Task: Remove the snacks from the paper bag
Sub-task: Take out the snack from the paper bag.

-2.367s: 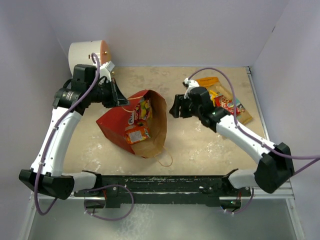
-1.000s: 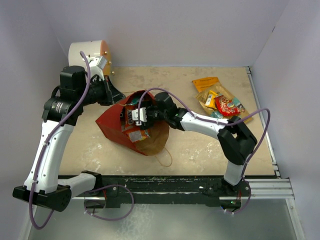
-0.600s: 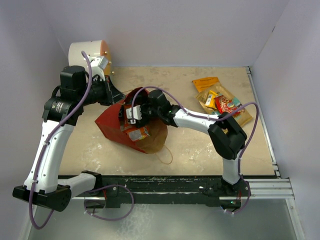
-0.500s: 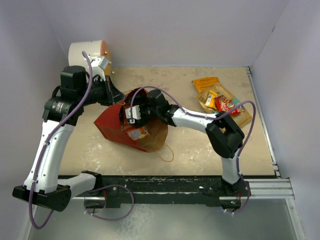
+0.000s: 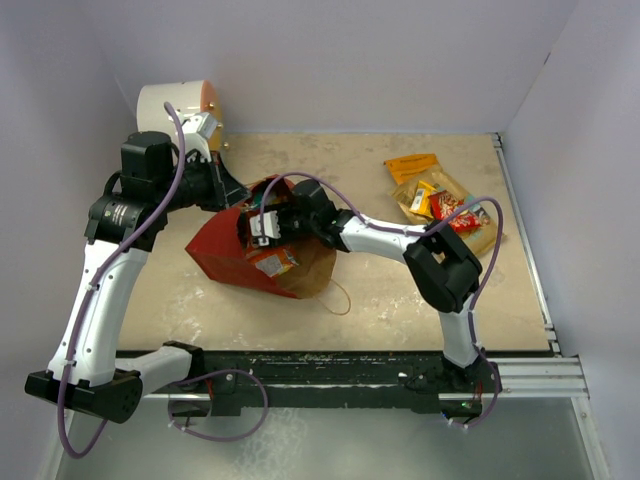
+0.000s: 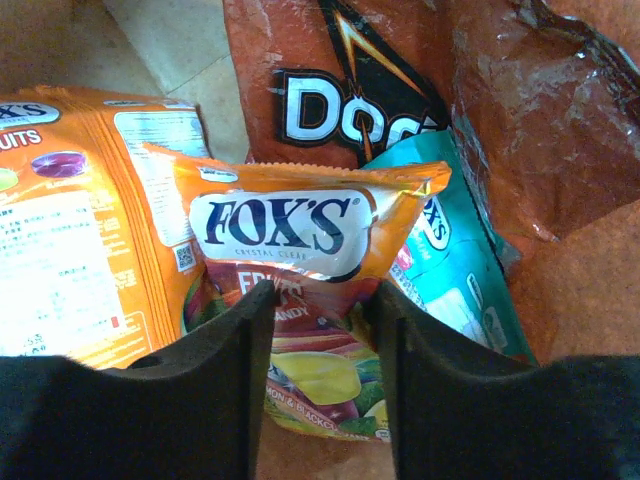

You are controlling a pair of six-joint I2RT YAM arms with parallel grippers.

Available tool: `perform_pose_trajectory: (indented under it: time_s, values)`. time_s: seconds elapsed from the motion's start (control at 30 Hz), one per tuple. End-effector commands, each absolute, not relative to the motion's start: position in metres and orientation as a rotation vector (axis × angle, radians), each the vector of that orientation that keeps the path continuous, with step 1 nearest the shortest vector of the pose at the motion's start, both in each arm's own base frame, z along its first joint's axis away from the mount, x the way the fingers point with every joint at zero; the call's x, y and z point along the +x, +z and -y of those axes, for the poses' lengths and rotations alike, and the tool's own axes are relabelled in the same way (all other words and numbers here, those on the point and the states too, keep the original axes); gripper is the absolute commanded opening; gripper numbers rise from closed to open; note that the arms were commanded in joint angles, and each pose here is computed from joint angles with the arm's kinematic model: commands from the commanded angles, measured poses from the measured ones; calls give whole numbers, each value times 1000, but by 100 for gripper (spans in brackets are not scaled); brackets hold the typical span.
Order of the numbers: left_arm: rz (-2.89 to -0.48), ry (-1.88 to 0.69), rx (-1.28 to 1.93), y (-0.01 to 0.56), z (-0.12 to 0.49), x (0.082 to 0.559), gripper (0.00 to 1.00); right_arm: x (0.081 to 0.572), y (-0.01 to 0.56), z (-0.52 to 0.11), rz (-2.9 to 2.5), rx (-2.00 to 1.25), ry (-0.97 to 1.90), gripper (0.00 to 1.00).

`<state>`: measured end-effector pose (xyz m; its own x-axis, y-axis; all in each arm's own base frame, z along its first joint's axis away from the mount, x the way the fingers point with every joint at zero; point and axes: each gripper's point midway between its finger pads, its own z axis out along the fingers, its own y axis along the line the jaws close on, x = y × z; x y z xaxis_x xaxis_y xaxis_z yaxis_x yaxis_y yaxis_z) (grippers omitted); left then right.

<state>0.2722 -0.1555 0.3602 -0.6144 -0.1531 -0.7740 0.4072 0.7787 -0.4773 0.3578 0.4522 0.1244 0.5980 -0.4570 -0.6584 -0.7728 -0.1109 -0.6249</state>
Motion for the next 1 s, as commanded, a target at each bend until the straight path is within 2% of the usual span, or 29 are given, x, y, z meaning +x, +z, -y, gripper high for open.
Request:
perform_pose_trajectory:
  time_s: [0.0, 0.2, 0.3, 0.63, 0.97]
  values:
    - [-2040, -801, 214, 371, 156, 272, 0, 349, 130, -452, -1003, -1749, 406, 39]
    - [-2052, -778, 199, 367, 153, 272, 0, 349, 130, -449, -1021, -1748, 399, 9]
    - [-2055, -759, 192, 367, 150, 273, 0, 347, 138, -449, -1028, -1735, 412, 0]
    - [-2105, -704, 101, 357, 141, 278, 0, 321, 185, -422, -1034, -1657, 427, 0]
    - [-2180, -730, 14, 341, 143, 283, 0, 272, 245, -383, -1023, -1534, 525, 0]
